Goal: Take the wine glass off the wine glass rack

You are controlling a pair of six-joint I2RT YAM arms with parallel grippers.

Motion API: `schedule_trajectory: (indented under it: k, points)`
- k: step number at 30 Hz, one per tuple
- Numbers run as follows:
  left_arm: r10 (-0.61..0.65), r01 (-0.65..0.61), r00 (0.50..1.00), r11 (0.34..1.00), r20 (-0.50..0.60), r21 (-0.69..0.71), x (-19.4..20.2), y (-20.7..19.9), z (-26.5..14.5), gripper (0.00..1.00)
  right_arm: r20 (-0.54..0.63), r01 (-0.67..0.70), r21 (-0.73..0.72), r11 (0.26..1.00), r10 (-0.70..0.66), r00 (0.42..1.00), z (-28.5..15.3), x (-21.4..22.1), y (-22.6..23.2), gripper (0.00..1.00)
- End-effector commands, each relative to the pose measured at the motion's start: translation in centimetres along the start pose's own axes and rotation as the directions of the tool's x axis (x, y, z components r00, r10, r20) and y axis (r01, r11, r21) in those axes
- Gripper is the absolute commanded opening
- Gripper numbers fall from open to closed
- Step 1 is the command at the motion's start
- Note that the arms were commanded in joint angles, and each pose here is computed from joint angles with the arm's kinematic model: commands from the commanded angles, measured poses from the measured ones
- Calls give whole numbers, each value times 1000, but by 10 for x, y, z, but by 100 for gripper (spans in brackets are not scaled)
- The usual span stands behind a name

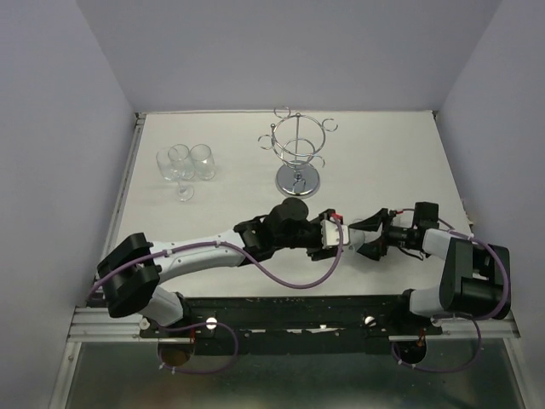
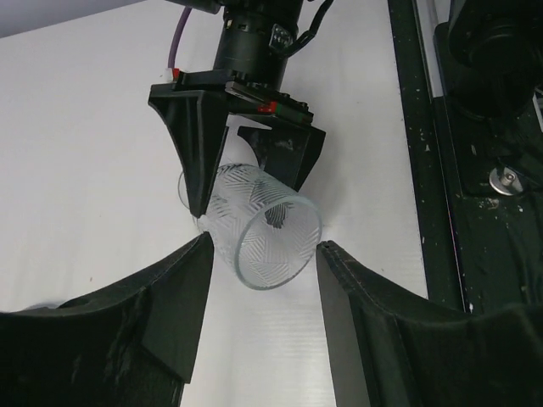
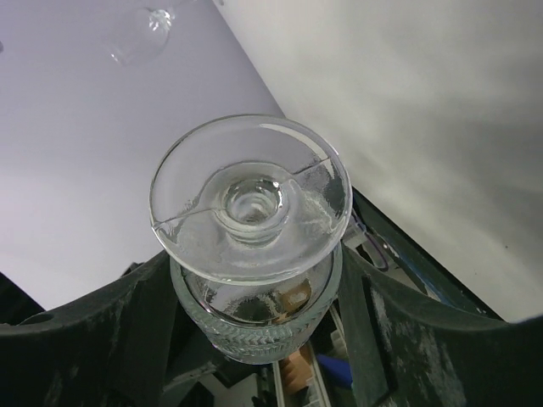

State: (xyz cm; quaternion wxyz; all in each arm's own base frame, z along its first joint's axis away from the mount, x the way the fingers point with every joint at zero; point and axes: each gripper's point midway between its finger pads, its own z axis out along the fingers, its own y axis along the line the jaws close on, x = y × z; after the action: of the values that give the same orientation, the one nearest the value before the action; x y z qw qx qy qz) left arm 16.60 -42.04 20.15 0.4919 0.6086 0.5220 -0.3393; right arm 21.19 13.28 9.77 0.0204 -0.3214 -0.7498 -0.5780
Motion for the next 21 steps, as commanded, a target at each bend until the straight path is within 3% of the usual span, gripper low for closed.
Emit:
schedule_trajectory:
  k: [1, 9, 16, 19, 21]
  points:
    - [43, -40, 999, 996, 29, -75, -7, 9, 22, 67, -21, -35, -68, 997, 34, 999, -5, -7, 15, 1]
    - [110, -121, 992, 965, -61, -233, 12, 43, 29, 67, -28, -56, -84, 995, 54, 998, -7, -6, 23, 1]
    - [65, -84, 993, 975, -97, -204, 32, 42, 39, 62, -16, -41, -96, 995, 40, 999, -9, -8, 26, 1]
    - [86, -103, 992, 975, -92, -198, 34, 42, 43, 58, -10, -44, -98, 994, 43, 999, -11, -9, 28, 1]
    - [111, -126, 990, 974, -86, -190, 32, 42, 46, 50, -5, -58, -93, 994, 58, 998, -11, -10, 25, 1]
